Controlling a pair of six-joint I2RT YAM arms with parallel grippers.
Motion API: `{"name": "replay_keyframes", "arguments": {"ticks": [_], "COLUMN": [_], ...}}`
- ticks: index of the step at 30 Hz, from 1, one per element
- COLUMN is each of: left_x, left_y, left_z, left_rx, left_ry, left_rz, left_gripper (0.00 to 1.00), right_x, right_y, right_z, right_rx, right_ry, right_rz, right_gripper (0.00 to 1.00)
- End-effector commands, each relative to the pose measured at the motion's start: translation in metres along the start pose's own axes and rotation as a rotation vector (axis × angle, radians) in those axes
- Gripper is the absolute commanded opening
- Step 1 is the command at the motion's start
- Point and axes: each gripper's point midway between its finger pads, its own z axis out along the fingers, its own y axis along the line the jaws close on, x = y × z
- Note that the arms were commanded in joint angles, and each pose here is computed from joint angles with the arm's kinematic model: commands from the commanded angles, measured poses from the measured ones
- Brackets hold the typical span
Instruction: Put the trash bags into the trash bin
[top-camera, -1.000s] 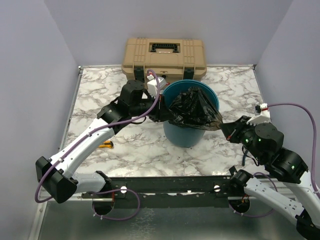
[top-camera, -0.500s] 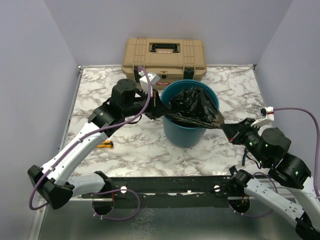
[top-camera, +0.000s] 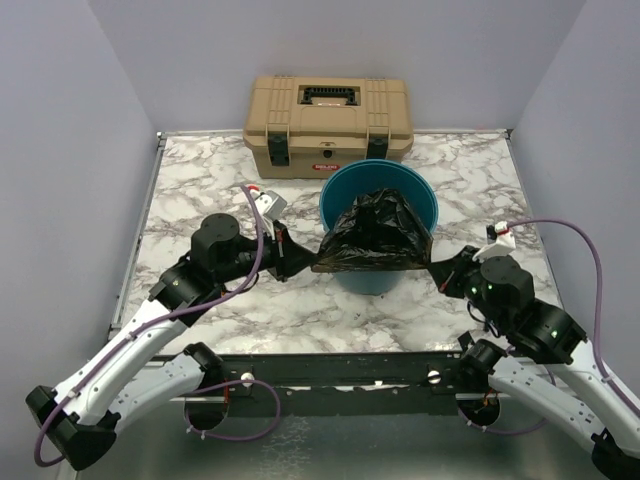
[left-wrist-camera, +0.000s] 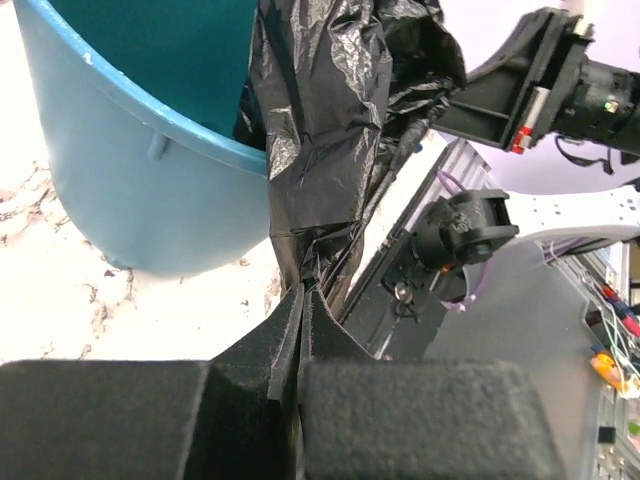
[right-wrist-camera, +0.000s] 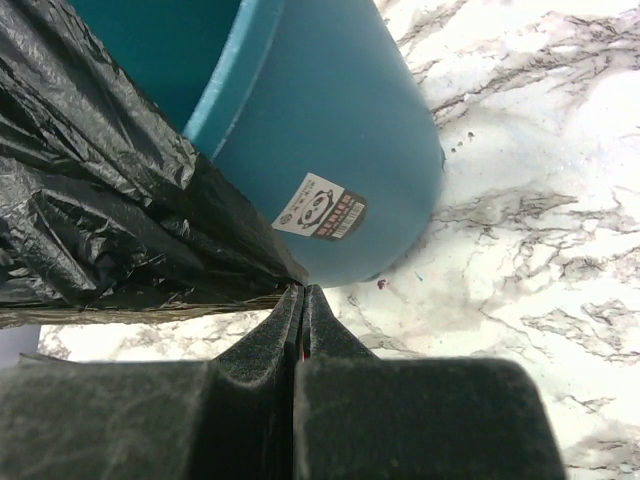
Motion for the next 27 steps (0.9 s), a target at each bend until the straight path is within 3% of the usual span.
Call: {"name": "replay_keyframes", "arguments": {"ticks": [1, 7, 12, 17, 18, 20, 23, 27], "left_x": [0.0, -0.026, -0.023, -0.027, -0.03, -0.032, -0.028, -0.022], "left_y": [0.028, 0.06, 0.087, 0.094, 0.092, 0.085, 0.085, 0.087], "left_z": [0.023, 0.04, 0.034, 0.035, 0.036, 0.04, 0.039, 0.026], "left_rx": [-0.076, -0.218, -0.355, -0.391, -0.383, -0.35, -0.352, -0.386], "left_ry": [-0.041, -0.144, -0.182, -0.202, -0.202, -0.186, -0.16, -0.143], "left_rz": [0.011, 0.043, 0.024, 0.028, 0.033, 0.039, 0.032, 0.019], "left_gripper": [0.0, 0.0, 0.0, 0.0, 0.04, 0.27, 0.48, 0.82], "right_x": [-0.015, -0.031, -0.049, -0.053, -0.054, -0.058, -0.074, -0.101], "right_y": [0.001, -0.01, -0.033, -0.022, -0.02, -0.016, -0.01, 0.025], "right_z": [0.005, 0.015, 0.013, 0.026, 0.027, 0.023, 0.002, -0.033], "right_rx": [0.013, 0.114, 0.254, 0.248, 0.252, 0.256, 0.209, -0.008], "right_ry": [-0.079, -0.16, -0.268, -0.25, -0.236, -0.219, -0.256, -0.297], "right_rz": [0.029, 0.057, 0.079, 0.01, -0.002, -0.016, -0.015, -0.101], "right_gripper": [0.01, 0.01, 0.01, 0.01, 0.01, 0.01, 0.02, 0.32]}}
